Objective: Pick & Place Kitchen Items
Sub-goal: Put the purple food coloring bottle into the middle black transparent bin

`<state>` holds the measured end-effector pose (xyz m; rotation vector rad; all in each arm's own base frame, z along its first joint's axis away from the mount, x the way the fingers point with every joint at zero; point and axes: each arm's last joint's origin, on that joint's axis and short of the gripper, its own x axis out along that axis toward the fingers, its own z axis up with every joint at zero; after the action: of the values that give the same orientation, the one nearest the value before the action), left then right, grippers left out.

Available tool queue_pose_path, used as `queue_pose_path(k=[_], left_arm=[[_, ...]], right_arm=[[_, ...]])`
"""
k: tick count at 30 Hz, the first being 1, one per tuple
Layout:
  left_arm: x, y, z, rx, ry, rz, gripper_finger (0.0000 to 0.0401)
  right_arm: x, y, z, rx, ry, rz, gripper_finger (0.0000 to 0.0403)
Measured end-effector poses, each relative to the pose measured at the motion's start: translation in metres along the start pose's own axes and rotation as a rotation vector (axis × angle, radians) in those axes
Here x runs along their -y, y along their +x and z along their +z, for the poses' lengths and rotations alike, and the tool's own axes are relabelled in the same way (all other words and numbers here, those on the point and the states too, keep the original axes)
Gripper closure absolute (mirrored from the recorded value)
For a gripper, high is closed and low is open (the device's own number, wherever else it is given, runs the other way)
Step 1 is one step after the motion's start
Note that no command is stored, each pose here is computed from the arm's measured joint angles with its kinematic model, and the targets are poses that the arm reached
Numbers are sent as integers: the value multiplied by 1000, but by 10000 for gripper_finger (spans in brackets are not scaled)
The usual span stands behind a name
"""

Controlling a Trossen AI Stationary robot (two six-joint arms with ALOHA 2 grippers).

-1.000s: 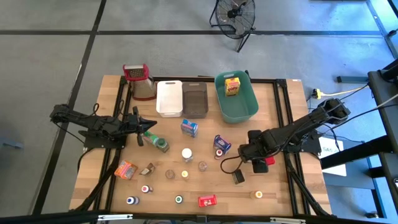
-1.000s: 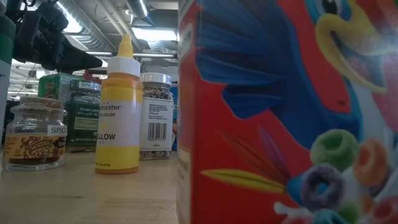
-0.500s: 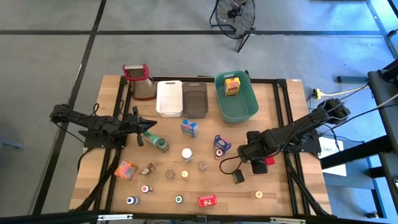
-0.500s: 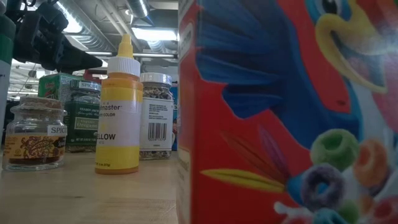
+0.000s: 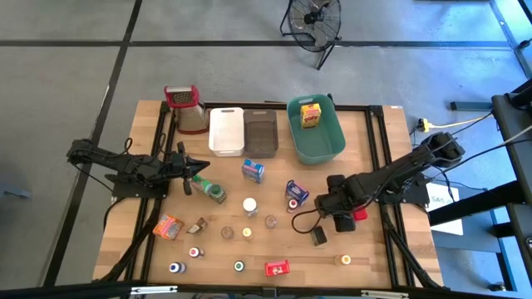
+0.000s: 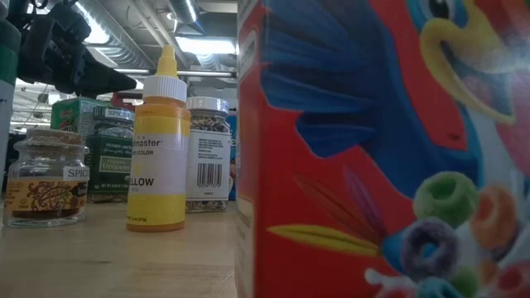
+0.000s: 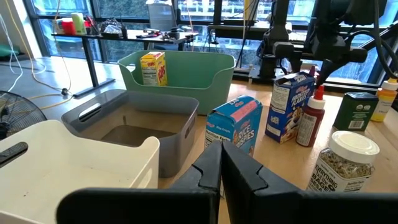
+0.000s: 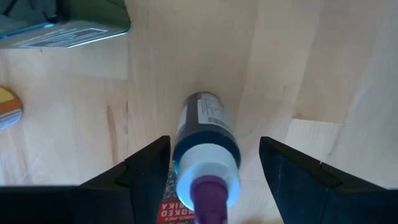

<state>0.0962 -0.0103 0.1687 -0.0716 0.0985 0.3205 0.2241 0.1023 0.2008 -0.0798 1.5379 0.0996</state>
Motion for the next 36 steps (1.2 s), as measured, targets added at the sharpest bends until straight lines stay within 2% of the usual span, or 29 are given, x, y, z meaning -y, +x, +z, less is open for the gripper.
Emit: queue_pose_path(k=[7,16,36], left_arm=[[0,0,0,0,0,-1,397],[0,0,0,-1,1,-1,397],[0,0,0,-2,1,-1,397]], right_arm=[[4,1,1,-2,11,14,153],[6,17,-5,-21,16,40,153],[12,17,-1,5,21,60,154]])
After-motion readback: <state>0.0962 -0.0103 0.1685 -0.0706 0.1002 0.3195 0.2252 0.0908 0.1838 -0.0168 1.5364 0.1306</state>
